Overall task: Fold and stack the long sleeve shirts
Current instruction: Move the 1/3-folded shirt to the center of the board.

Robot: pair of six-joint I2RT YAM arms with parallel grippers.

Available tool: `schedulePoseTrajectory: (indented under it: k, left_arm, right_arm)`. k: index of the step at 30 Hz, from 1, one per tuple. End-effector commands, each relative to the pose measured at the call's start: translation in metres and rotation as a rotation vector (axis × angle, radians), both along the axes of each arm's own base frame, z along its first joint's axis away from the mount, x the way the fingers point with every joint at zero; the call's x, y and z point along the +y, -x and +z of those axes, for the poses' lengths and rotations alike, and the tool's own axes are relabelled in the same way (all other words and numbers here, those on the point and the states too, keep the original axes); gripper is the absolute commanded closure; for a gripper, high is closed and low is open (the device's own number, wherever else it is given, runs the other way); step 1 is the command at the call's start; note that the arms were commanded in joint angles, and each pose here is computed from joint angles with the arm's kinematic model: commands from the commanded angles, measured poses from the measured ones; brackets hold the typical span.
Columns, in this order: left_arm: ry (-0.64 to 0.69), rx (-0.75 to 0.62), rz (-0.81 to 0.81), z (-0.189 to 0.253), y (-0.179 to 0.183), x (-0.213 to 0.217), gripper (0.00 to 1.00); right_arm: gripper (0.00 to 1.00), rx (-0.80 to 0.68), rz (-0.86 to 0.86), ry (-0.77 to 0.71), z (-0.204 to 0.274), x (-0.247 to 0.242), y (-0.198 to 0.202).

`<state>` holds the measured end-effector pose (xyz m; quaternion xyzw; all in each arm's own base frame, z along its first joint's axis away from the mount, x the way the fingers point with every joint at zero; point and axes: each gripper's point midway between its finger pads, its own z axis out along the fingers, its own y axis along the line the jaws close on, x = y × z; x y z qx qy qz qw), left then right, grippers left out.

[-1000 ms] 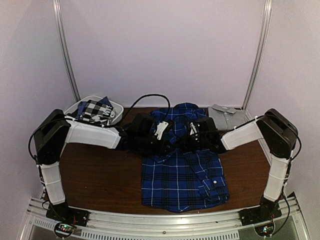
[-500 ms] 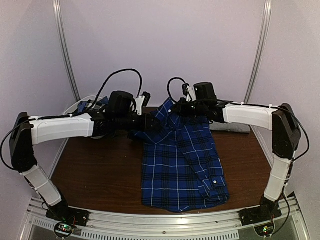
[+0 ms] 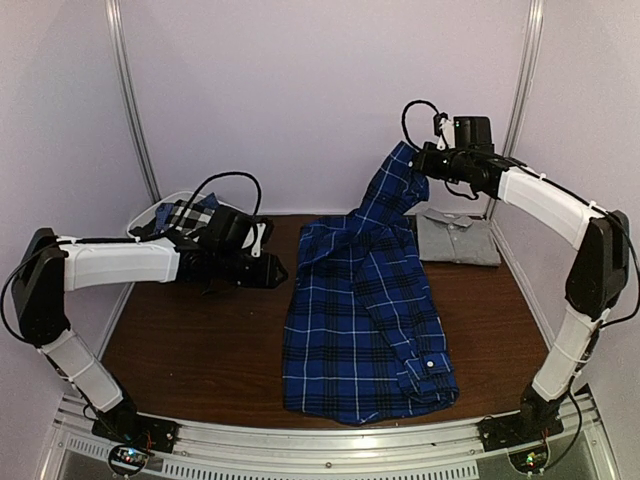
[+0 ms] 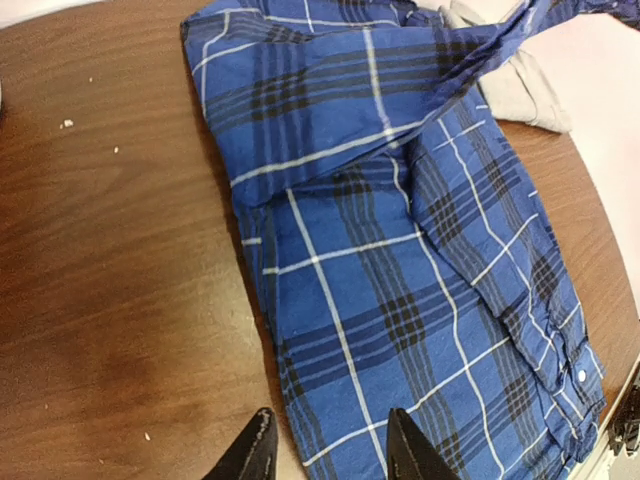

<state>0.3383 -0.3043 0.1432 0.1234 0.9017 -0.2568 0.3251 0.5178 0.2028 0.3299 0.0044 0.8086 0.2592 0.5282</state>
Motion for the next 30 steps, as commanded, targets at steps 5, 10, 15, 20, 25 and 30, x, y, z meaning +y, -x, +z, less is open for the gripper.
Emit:
schedulePoseTrajectory:
  k: [5, 10, 15, 20, 25, 30]
  left_arm:
    - [-0.050, 0.209, -0.028, -0.059, 0.039, 0.010, 0.61]
    - [-0.099, 0.292, -0.091, -0.088, 0.070, 0.004, 0.59]
    - [-0.123, 0.361, -0.107, -0.108, 0.091, 0.010, 0.58]
    - [-0.114, 0.357, -0.125, -0.113, 0.090, -0.001, 0.57]
    - [-0.080, 0.349, -0.141, -0.118, 0.083, -0.015, 0.59]
    - [-0.077, 0.361, -0.138, -0.122, 0.084, -0.016, 0.68]
  right_arm:
    - [1.00, -0.099, -0.033, 0.089, 0.036, -0.022, 0.002]
    - [1.00, -0.101, -0.046, 0.096, 0.035, -0.030, -0.002]
    - [1.00, -0.092, -0.026, 0.082, 0.030, -0.027, -0.001]
    - [1.00, -0.086, -0.010, 0.055, 0.026, -0.023, 0.001]
    - [1.00, -0.079, 0.005, 0.031, 0.023, -0.021, 0.004]
    - [1.00, -0.074, 0.003, 0.039, 0.020, -0.022, 0.008]
